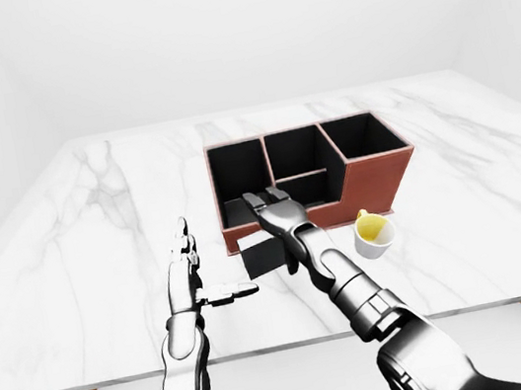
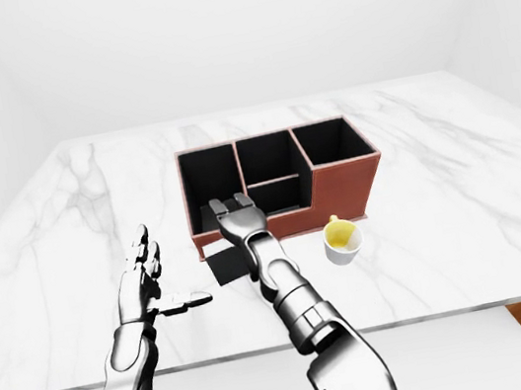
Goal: Pick up the book and place it in the caddy.
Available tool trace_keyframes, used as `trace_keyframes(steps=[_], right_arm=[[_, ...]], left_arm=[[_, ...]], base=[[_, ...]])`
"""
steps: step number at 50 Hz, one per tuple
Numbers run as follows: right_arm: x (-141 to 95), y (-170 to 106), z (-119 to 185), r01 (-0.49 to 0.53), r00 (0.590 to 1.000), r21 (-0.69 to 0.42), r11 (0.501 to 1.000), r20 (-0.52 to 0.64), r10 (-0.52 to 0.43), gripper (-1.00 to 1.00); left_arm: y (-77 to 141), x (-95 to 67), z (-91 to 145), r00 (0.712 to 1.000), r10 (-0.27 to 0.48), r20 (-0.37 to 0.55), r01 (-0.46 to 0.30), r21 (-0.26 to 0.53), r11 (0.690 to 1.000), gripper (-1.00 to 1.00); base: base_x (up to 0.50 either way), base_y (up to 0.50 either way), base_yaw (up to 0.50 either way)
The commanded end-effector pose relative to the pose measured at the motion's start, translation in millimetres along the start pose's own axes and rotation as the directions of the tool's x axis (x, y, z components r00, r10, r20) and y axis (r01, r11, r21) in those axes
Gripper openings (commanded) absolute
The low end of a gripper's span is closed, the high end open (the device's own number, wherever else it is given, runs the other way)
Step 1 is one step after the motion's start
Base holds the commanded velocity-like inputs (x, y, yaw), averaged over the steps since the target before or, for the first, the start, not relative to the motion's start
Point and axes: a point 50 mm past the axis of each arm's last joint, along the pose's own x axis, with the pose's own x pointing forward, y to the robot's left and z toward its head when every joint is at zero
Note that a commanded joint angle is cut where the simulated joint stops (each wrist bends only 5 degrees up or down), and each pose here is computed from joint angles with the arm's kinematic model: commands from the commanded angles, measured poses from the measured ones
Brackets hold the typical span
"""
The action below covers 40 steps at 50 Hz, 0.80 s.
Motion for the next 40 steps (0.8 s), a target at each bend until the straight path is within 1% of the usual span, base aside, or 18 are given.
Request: trace_keyframes(steps=[1,16,35,40], right_arm=[[4.1,19.8,-0.2,-0.026,1.000,-0.025,0.999,-0.015,0.025,1.00],[3.6,29.5,2.9,-0.043,0.999,-0.072,0.996,-0.010,0.042,1.00],[4.3,32.6,2.3,-0.046,0.999,-0.087,0.995,-0.014,0.045,1.00],[0.6,40.1,5.8,-0.056,0.998,-0.114,0.992,-0.003,0.056,1.00]], left_arm=[[-0.1,-0.1,-0.2,1.000,-0.001,0.000,0.001,0.000,1.000,1.00],[0.1,0.7,0.6,1.000,-0.001,0.001,0.001,0.001,1.000,1.00],[-0.5,-0.8,1.5,1.000,-0.003,0.001,0.003,0.001,1.000,1.00],[-0.7,-0.5,0.5,1.000,-0.004,0.001,0.004,0.002,1.000,1.00]], base=[[0.00,0.00,0.00],[0.00,0.00,0.00],[0.00,0.00,0.00],[0.00,0.00,0.00]])
